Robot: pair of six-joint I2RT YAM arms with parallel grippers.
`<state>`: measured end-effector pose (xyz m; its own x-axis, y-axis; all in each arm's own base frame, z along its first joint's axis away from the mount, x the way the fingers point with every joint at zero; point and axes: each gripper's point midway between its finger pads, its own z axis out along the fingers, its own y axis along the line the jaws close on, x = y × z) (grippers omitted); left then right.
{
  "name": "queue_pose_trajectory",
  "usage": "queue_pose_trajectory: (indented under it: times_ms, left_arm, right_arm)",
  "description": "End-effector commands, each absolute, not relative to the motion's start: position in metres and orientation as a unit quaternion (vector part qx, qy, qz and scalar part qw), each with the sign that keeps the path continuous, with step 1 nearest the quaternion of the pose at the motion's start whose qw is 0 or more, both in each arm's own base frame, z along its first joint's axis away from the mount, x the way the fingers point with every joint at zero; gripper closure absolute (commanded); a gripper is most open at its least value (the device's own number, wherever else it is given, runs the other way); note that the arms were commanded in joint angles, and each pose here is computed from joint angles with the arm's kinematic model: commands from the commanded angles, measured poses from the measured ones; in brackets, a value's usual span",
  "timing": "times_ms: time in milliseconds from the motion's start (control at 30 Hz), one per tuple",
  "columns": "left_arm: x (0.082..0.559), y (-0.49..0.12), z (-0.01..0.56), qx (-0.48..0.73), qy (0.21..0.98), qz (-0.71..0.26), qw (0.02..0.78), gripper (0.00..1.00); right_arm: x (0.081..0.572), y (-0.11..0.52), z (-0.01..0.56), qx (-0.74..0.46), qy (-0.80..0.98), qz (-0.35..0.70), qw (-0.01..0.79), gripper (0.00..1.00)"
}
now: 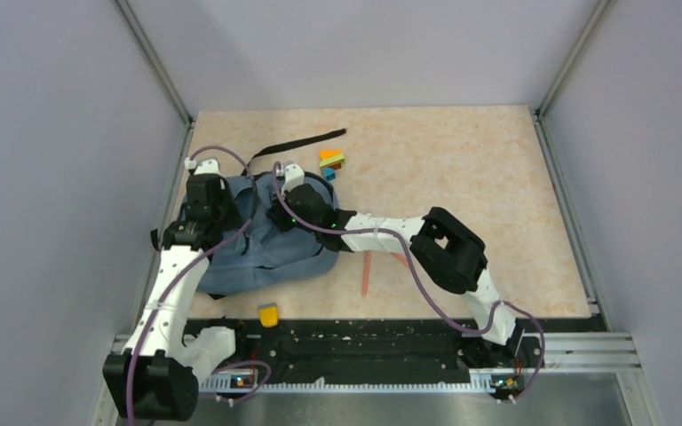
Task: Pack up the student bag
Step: Unzip the student bag at the center of the board.
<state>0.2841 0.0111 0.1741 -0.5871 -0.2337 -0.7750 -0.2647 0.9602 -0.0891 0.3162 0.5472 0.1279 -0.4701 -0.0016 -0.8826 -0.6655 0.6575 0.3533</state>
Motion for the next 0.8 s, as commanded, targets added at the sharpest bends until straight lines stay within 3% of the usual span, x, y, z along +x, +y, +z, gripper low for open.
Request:
queue_pose_trajectory:
  times_ms: [0, 200, 233, 333, 400, 567, 767]
  left_arm:
    - [0.315, 0.011, 0.203, -0.14, 0.876, 0.014, 0.461, 0.6]
    - [0.328, 0.006, 0.2, -0.125, 0.886, 0.018, 0.446, 0.39]
    - [0.33, 0.005, 0.199, -0.122, 0.888, 0.021, 0.443, 0.32]
    - [0.332, 0.008, 0.187, -0.114, 0.898, 0.045, 0.422, 0.32]
    - [0.33, 0.011, 0.178, -0.11, 0.906, 0.066, 0.404, 0.44]
    - [0.322, 0.022, 0.19, -0.121, 0.899, 0.109, 0.407, 1.0]
    - [0.314, 0.02, 0.225, -0.119, 0.855, 0.082, 0.499, 1.0]
  right_arm:
    - [0.308, 0.539, 0.145, -0.215, 0.776, 0.37, 0.463, 1.0]
    - [0.304, 0.542, 0.143, -0.222, 0.774, 0.38, 0.455, 1.0]
    - [0.303, 0.543, 0.142, -0.225, 0.774, 0.381, 0.454, 1.0]
    - [0.303, 0.543, 0.141, -0.225, 0.775, 0.381, 0.452, 1.0]
    - [0.302, 0.542, 0.141, -0.225, 0.775, 0.38, 0.452, 1.0]
    - [0.305, 0.532, 0.139, -0.216, 0.782, 0.363, 0.458, 1.0]
    - [0.318, 0.512, 0.13, -0.196, 0.793, 0.343, 0.464, 0.96]
